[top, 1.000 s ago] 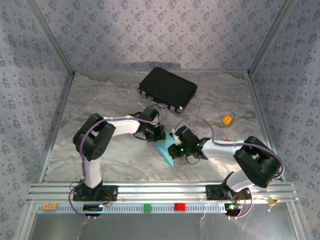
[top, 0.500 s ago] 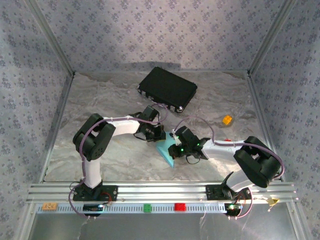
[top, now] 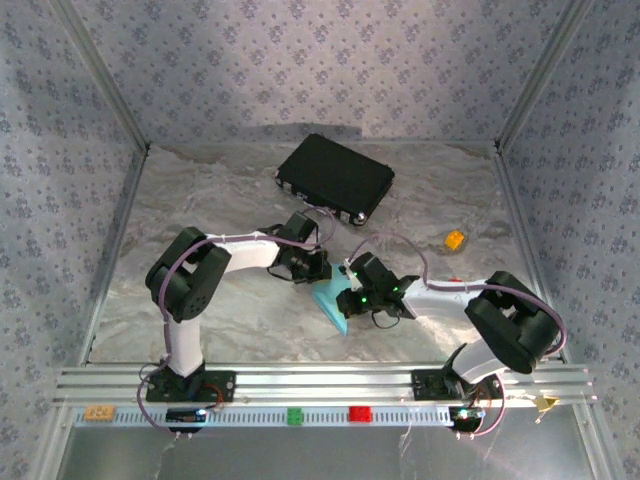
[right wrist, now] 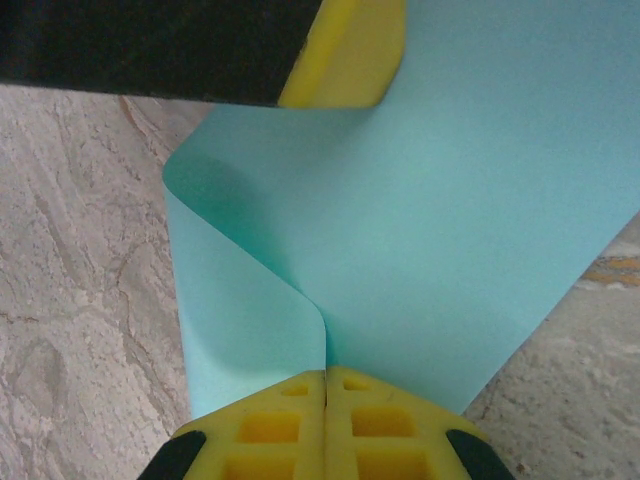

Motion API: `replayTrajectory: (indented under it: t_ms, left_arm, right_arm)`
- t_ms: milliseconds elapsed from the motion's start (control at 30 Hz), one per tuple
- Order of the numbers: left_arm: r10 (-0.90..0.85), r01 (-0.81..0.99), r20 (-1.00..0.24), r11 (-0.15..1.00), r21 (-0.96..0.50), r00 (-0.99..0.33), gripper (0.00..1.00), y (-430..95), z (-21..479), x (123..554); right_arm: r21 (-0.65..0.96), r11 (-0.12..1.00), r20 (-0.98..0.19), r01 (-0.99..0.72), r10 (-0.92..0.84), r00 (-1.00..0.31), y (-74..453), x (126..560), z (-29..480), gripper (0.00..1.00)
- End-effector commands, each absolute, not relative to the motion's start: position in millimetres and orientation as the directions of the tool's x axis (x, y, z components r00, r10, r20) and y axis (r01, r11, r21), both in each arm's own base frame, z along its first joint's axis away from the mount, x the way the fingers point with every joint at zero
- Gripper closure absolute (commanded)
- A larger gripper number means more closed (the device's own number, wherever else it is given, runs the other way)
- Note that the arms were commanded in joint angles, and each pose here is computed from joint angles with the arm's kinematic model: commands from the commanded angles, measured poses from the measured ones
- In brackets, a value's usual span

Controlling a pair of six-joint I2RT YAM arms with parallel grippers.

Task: Fold a paper plane with a square sheet of paper (pick it up from the middle)
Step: Third fold the triangle at the center of the table.

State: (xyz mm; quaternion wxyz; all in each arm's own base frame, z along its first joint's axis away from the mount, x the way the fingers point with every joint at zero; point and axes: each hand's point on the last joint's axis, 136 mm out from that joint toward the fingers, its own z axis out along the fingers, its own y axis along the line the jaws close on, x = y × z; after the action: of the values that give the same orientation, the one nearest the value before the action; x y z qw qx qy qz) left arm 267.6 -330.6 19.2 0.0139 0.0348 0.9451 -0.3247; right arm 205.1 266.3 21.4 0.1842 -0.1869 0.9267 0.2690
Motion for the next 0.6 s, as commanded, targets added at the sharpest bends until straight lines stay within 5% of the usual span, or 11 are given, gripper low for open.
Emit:
replayTrajectory:
  t_ms: [0,567]
  left_arm:
    - [0.049,0.058,-0.031,0.810,-0.584,-0.998,0.91,-320.2,13.6,260.8]
    - [0.021,0.121,-0.159,0.748,-0.652,-0.987,0.76,-323.4,88.1,267.8]
  right_arm:
    - [0.410,0.811,-0.407,-0.418,-0.247,-0.880,257.6,202.3,9.4,0.99]
    - [0.415,0.813,-0.413,-0.408,-0.231,-0.881,260.0,206.8,9.8,0.99]
